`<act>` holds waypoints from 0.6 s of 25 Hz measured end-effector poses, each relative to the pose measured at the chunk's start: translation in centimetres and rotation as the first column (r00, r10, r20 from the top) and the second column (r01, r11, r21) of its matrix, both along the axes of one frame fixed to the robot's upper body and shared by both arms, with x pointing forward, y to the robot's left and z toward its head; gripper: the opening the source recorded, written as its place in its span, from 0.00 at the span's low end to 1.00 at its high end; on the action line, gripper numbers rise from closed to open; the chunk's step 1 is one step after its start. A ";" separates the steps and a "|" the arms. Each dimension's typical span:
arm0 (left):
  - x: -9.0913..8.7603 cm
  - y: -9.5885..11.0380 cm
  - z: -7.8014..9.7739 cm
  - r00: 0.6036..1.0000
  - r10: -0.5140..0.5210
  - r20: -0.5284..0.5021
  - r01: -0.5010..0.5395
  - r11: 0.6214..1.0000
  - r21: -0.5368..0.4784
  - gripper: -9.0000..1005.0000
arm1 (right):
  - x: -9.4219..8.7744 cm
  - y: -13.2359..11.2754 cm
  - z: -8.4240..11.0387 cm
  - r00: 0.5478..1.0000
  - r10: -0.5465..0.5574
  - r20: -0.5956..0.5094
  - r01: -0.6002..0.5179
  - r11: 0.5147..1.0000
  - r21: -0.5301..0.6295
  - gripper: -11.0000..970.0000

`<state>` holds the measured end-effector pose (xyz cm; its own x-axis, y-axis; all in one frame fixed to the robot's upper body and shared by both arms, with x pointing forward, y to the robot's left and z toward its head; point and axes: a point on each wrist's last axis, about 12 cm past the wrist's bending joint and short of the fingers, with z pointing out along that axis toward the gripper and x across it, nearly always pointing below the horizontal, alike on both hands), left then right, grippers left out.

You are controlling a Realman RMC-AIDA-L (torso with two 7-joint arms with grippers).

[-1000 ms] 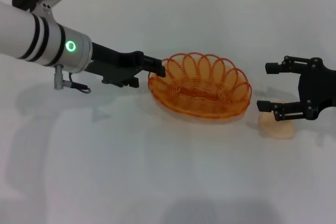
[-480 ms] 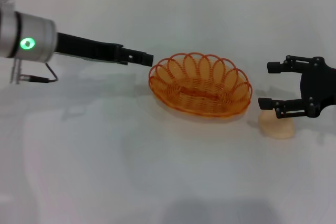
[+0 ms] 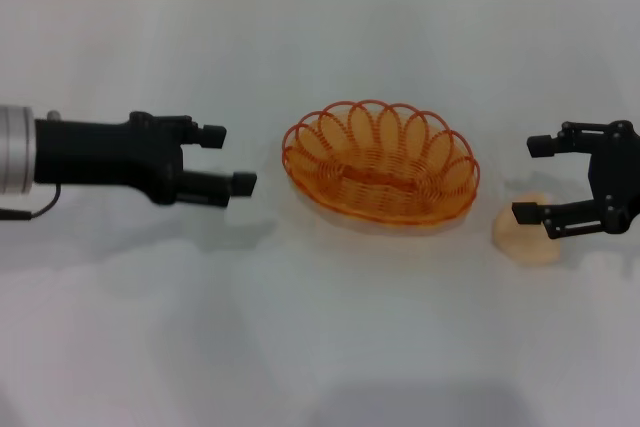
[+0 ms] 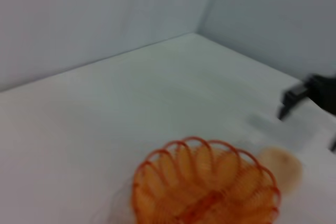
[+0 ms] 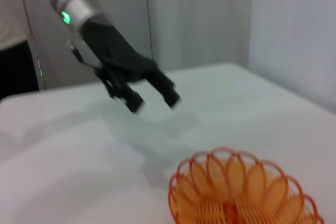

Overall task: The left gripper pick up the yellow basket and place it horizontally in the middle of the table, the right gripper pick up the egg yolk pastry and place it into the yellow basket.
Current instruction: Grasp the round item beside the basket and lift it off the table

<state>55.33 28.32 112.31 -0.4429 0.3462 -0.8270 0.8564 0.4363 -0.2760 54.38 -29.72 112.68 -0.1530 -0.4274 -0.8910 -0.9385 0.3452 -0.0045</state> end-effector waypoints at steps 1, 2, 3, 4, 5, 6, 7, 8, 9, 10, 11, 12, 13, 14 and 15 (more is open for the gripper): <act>-0.6 0.2 -0.2 0.999 -0.036 0.041 0.036 0.999 -0.004 0.86 | 0.0 0.0 0.1 1.000 -0.002 -0.015 0.002 1.000 -0.024 0.89; -1.2 0.4 -0.3 0.994 -0.069 0.082 0.070 0.998 -0.011 0.86 | 0.0 0.1 0.3 1.000 -0.003 -0.025 0.002 0.999 -0.042 0.89; -1.6 0.6 -0.4 0.990 -0.089 0.110 0.092 0.996 -0.014 0.86 | 0.0 0.1 0.5 0.999 -0.003 -0.040 0.001 0.998 -0.058 0.89; -2.1 0.8 -0.5 0.986 -0.102 0.134 0.106 0.994 -0.017 0.86 | 0.0 0.2 0.7 0.998 -0.005 -0.057 0.001 0.997 -0.076 0.89; -2.4 1.2 -0.6 0.982 -0.109 0.154 0.114 0.993 -0.021 0.86 | 0.1 0.3 1.0 0.997 -0.009 -0.073 0.002 0.995 -0.098 0.89; -2.7 1.5 -0.7 0.979 -0.109 0.170 0.115 0.993 -0.022 0.86 | 0.2 0.4 1.2 0.996 -0.014 -0.093 0.003 0.993 -0.119 0.89; -2.9 1.8 -0.7 0.979 -0.107 0.175 0.112 0.993 -0.021 0.86 | 0.3 0.5 1.4 0.994 -0.021 -0.110 0.005 0.990 -0.138 0.89; -3.0 2.1 -0.7 0.978 -0.103 0.180 0.109 0.994 -0.021 0.86 | 0.5 0.6 1.7 0.991 -0.032 -0.133 0.010 0.987 -0.163 0.89; -3.1 2.4 -0.6 0.978 -0.100 0.185 0.105 0.994 -0.021 0.86 | 0.6 0.7 1.9 0.988 -0.040 -0.147 0.014 0.984 -0.177 0.89; -3.2 2.7 -0.6 0.977 -0.097 0.189 0.103 0.994 -0.020 0.85 | 0.8 0.9 2.1 0.984 -0.055 -0.167 0.020 0.979 -0.202 0.89; -3.3 2.9 -0.5 0.976 -0.095 0.197 0.101 0.995 -0.019 0.85 | 0.9 1.0 2.2 0.982 -0.065 -0.180 0.025 0.976 -0.216 0.89; -3.3 3.1 -0.5 0.975 -0.091 0.205 0.097 0.995 -0.019 0.85 | 1.2 1.2 2.4 0.977 -0.081 -0.198 0.032 0.970 -0.241 0.89; -3.3 3.2 -0.5 0.974 -0.090 0.208 0.096 0.995 -0.018 0.85 | 1.4 1.4 2.4 0.973 -0.091 -0.212 0.034 0.965 -0.261 0.88; -3.4 3.2 -0.5 0.974 -0.091 0.210 0.096 0.995 -0.015 0.85 | 1.6 1.7 2.4 0.968 -0.103 -0.227 0.036 0.958 -0.284 0.88; -3.4 3.2 -0.5 0.973 -0.095 0.209 0.100 0.995 -0.014 0.85 | 1.7 2.0 2.3 0.965 -0.110 -0.237 0.034 0.953 -0.302 0.88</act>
<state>51.93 31.56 111.82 -0.2255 0.3580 -0.9061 0.9343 0.3430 -0.0970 56.10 -27.68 114.93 -0.3933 -0.6431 -0.6570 -0.8952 0.4307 0.1143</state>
